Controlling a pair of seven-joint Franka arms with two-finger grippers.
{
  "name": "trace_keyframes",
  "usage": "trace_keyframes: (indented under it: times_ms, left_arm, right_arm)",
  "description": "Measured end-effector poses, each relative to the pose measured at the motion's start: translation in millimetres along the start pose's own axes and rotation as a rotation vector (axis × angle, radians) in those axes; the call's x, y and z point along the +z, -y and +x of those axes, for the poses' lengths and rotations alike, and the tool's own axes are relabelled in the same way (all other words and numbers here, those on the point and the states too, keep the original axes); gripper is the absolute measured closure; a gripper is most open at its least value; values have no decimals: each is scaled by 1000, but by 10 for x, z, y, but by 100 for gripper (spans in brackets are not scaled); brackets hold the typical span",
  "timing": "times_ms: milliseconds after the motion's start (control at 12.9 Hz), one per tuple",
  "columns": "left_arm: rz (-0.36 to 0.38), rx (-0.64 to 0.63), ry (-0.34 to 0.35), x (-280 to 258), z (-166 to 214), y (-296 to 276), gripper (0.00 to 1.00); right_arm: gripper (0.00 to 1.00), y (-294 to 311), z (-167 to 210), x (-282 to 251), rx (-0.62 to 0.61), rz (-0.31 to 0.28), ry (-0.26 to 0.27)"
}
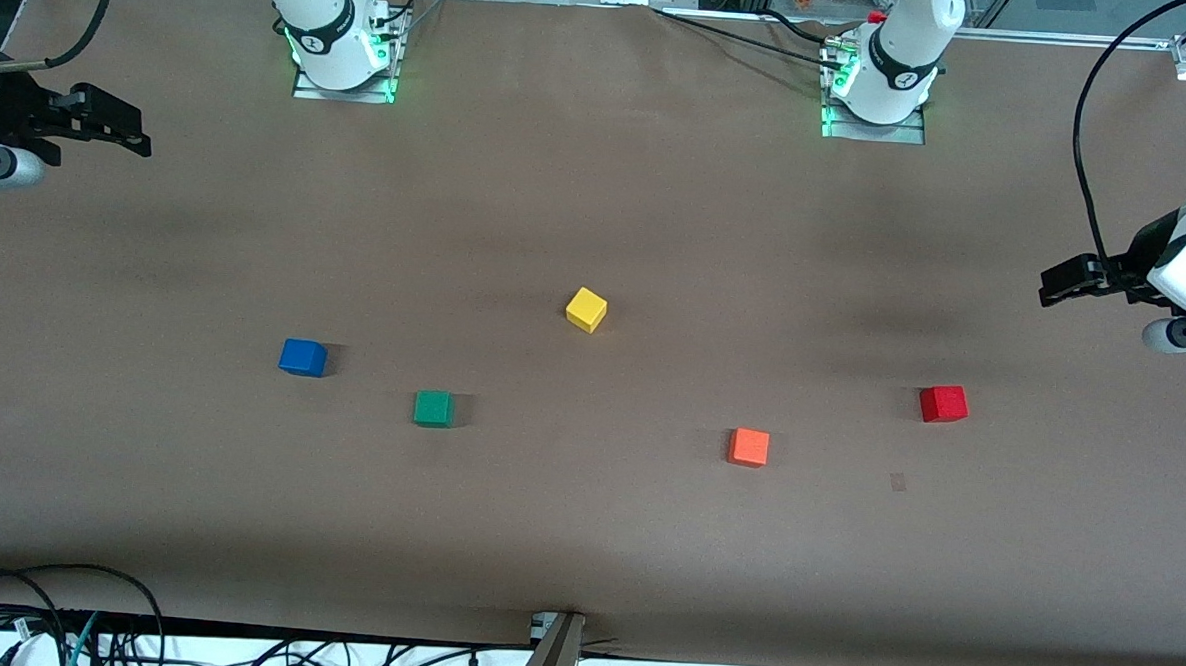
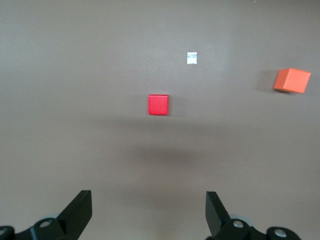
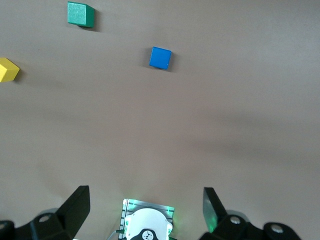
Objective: Pass red block to right arm, stack on blue
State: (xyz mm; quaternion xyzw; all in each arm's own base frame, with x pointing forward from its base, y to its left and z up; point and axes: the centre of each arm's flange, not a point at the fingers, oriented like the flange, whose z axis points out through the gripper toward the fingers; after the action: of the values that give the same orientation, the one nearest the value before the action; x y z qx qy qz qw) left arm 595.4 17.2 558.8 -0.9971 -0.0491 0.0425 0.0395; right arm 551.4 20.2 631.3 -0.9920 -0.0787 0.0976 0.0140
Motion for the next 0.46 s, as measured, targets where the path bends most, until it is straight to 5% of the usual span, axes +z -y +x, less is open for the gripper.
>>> trace_keyframes:
  times_ms: [463]
  left_arm:
    - [109,110,-31,-399,-62,310,0]
  right_arm:
    - [0,1,1,0,0,0,0]
